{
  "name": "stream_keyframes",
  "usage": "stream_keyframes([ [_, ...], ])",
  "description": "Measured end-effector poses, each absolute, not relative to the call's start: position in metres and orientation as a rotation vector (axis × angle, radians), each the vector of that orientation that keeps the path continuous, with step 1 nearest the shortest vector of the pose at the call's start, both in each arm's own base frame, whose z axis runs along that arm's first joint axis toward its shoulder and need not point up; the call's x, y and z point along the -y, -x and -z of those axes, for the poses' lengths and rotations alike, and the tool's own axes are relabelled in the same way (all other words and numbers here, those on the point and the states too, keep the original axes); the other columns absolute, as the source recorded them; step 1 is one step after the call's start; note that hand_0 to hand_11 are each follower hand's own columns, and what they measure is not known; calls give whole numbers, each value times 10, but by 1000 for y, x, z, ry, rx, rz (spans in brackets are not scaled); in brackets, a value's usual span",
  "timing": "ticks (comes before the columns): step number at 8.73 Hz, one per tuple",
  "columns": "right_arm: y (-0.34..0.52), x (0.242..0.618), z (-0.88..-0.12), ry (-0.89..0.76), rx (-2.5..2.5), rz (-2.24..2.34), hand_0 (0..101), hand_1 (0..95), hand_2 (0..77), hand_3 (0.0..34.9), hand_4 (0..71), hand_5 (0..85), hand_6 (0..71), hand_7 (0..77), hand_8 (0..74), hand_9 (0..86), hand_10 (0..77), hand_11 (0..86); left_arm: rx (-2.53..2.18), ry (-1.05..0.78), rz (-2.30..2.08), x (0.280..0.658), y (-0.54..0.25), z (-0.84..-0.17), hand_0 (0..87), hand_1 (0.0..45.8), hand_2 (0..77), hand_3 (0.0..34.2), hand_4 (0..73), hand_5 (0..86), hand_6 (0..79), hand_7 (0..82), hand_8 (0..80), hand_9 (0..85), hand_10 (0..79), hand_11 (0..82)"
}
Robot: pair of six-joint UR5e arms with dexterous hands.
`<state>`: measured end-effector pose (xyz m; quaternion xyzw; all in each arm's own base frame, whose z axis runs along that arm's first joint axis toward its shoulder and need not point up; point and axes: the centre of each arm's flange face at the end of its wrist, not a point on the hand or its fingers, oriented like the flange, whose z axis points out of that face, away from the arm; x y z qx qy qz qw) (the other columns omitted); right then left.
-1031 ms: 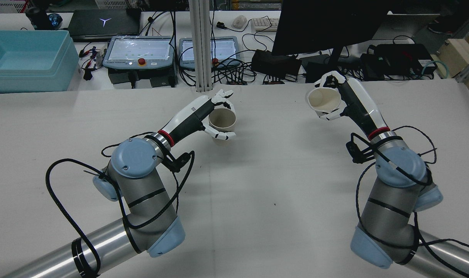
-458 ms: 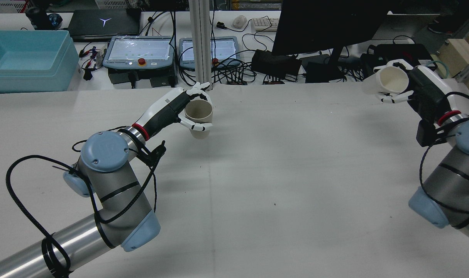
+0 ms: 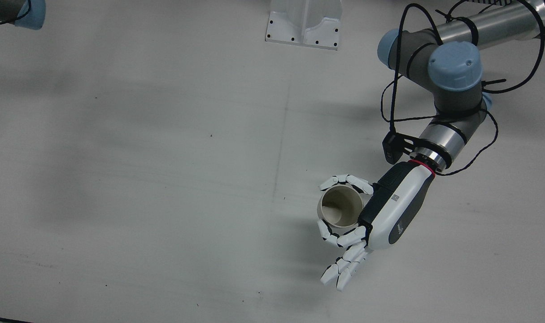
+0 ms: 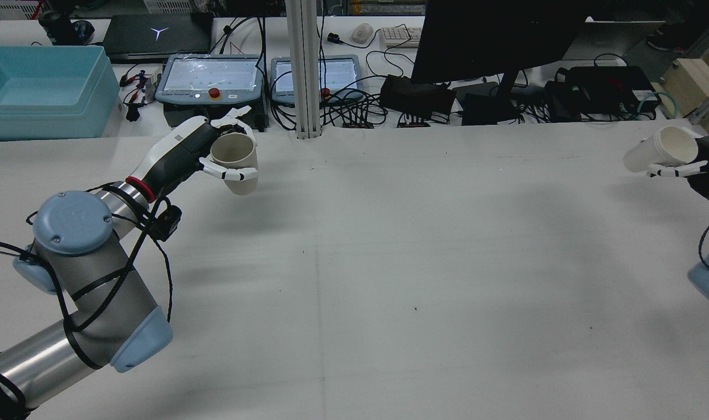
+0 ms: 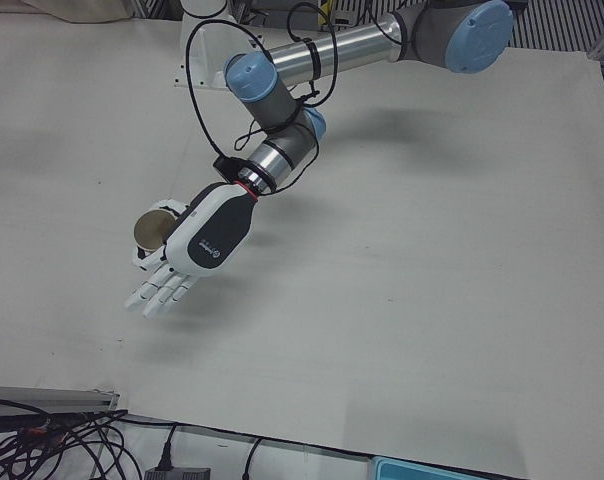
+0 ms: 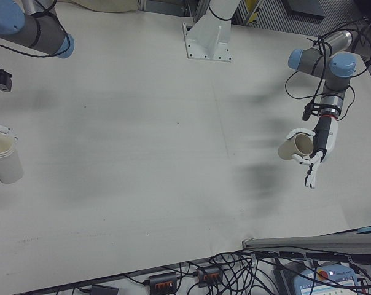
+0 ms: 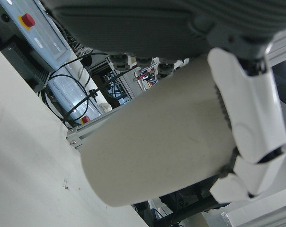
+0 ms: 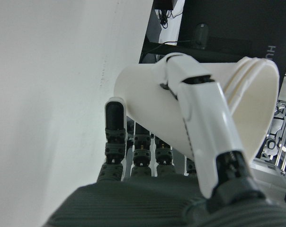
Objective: Pour water
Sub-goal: 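Carry the right-hand cup back and set it upright on the table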
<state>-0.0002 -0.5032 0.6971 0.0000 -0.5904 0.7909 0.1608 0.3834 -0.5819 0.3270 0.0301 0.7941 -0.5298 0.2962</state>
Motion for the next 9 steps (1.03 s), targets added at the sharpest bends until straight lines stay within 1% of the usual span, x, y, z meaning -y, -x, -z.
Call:
stream_keyframes([
  [5, 1, 478, -827, 32, 1461, -2348, 796, 338, 355, 0, 33, 698, 202, 305, 196, 278, 311, 485, -2102, -91, 1424, 585, -376, -335, 474, 164, 344, 0, 333, 475, 71, 65, 16, 16, 22, 60],
  [8, 0, 475, -853, 30, 1459, -2349, 796, 338, 360, 0, 33, 698, 207, 311, 196, 278, 305, 485, -2098, -92, 1424, 585, -376, -336, 475, 164, 344, 0, 333, 475, 76, 65, 11, 16, 27, 60],
  [9, -5, 476, -853, 24, 1472, -2354, 797, 338, 360, 0, 33, 693, 207, 289, 180, 267, 284, 469, -2098, -93, 1424, 584, -376, -336, 475, 164, 344, 0, 333, 475, 76, 65, 22, 16, 27, 60],
])
